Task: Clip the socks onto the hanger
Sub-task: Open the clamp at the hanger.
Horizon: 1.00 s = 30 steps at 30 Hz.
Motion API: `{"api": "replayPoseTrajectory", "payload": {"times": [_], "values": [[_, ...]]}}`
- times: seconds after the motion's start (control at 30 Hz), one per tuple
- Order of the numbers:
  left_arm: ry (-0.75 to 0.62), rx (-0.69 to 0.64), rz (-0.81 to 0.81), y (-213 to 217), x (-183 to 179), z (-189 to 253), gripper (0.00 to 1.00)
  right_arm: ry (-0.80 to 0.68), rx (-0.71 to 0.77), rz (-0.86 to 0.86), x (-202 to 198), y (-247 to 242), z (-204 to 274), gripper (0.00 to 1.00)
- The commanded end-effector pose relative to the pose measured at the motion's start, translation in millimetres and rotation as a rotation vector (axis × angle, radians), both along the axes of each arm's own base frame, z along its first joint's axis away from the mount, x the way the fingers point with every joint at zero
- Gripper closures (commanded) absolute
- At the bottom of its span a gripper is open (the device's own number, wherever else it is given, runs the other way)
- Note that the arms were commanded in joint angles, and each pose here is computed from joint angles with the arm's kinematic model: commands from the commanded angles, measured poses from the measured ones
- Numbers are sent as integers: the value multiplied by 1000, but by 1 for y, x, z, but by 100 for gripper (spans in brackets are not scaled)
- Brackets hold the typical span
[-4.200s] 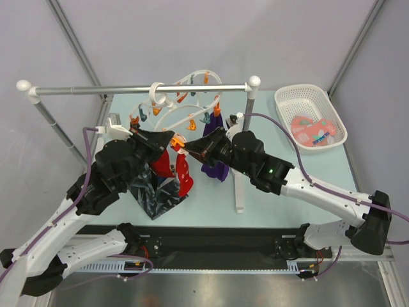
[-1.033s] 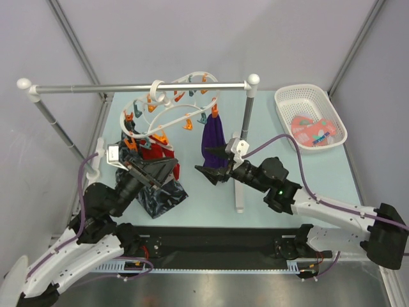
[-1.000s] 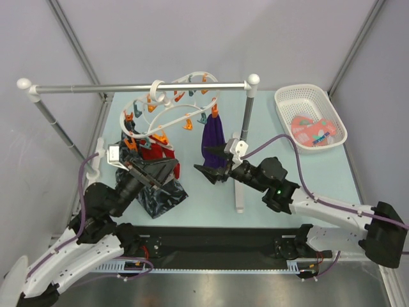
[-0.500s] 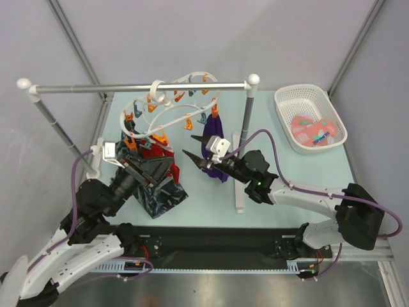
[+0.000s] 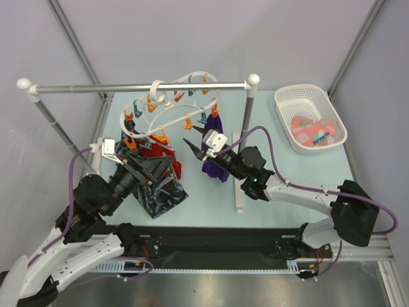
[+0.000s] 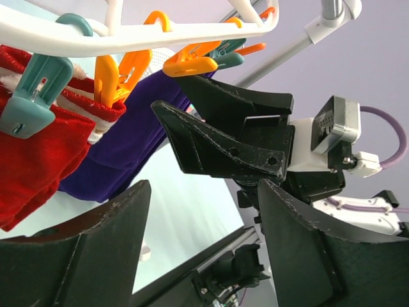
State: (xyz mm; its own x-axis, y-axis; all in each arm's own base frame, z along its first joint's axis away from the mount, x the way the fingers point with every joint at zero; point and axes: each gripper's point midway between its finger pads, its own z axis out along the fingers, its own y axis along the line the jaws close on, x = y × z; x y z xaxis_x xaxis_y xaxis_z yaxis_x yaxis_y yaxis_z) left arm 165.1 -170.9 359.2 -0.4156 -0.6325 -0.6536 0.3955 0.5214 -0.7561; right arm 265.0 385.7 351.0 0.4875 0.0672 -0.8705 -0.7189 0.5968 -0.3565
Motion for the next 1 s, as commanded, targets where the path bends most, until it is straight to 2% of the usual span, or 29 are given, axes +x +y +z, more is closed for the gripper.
{"api": "replayPoseTrajectory", "payload": {"times": [0.0,0.13,0.27,0.37,0.67,0.97], "values": [[-12,-69,-1,5,-6,24,27,-57,86,-66,9,-13,33,46],[14,-88,-10,1,-5,30,24,-67,102,-64,15,-15,37,43],[126,-64,9,-7,4,19,22,-74,123,-68,17,-16,44,41],[181,-104,15,-8,3,30,22,-77,136,-43,15,-16,48,41],[261,-172,22,-15,7,40,21,-59,177,25,8,-10,53,49],[304,-137,8,-31,15,52,24,-33,190,50,4,-8,55,55]]}}
